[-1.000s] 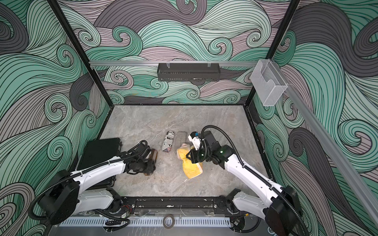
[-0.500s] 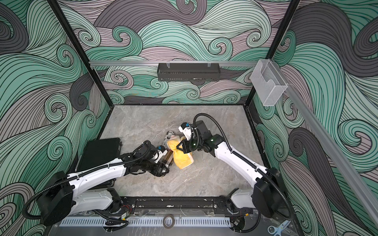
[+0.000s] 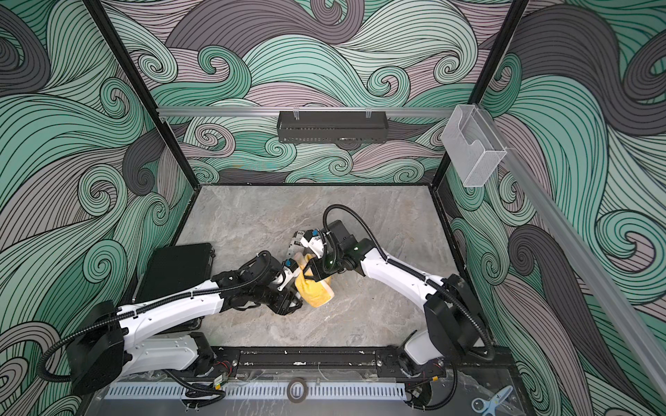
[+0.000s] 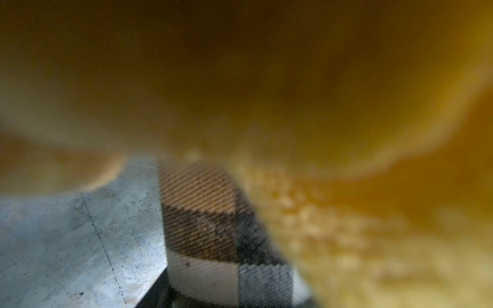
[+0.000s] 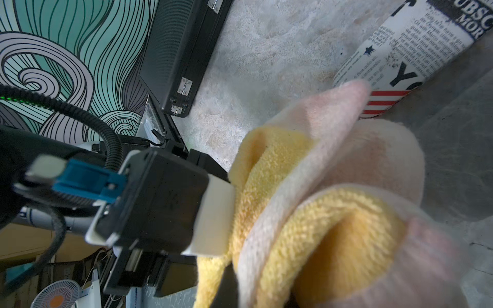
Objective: Wipe the eyeglass case
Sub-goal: Wipe the dirt from the eyeglass case.
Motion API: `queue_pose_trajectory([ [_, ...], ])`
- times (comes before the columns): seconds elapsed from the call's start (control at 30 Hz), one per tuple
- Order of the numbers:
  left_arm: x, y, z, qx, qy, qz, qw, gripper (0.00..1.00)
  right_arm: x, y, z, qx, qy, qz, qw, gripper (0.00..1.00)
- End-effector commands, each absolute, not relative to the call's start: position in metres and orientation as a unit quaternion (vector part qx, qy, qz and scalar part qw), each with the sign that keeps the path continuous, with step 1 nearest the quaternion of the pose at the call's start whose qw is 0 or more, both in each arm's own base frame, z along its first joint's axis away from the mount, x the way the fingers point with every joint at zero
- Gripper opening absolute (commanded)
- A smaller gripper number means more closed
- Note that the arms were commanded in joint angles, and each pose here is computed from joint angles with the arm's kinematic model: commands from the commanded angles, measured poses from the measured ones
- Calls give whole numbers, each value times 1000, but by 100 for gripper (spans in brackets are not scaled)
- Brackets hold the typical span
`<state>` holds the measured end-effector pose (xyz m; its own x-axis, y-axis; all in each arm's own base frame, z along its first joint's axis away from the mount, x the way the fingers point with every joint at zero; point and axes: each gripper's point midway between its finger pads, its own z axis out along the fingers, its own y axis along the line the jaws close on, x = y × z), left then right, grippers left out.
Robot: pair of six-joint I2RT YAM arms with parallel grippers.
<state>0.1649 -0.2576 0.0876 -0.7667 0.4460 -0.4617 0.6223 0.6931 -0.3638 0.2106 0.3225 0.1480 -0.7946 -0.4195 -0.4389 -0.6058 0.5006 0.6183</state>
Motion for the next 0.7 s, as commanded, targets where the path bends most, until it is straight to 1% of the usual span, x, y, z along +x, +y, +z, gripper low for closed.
queue_pose_trajectory([
  [0.0, 186, -280, 139, 308, 868, -290, 260, 50, 201, 311, 119, -286, 884, 361, 80, 0],
  [0.13, 183, -276, 138, 306, 871, -282, 261, 50, 228, 273, 98, -231, 932, 259, 102, 0],
  [0.2, 181, -276, 137, 307, 871, -281, 260, 50, 237, 261, 98, -216, 942, 229, 118, 0],
  [0.27, 180, -277, 136, 309, 871, -280, 259, 50, 239, 265, 105, -218, 937, 240, 127, 0],
  [0.37, 179, -279, 135, 312, 871, -278, 259, 50, 230, 288, 119, -244, 917, 290, 123, 0],
  [0.5, 179, -284, 139, 315, 867, -280, 266, 49, 201, 324, 135, -293, 875, 376, 85, 0],
  [0.57, 180, -284, 141, 316, 866, -277, 271, 49, 192, 331, 134, -297, 865, 399, 71, 0],
  [0.6, 179, -284, 141, 317, 866, -276, 271, 49, 191, 331, 132, -292, 865, 401, 68, 0],
  [0.67, 179, -283, 140, 318, 867, -272, 271, 49, 197, 320, 122, -280, 884, 367, 75, 0],
])
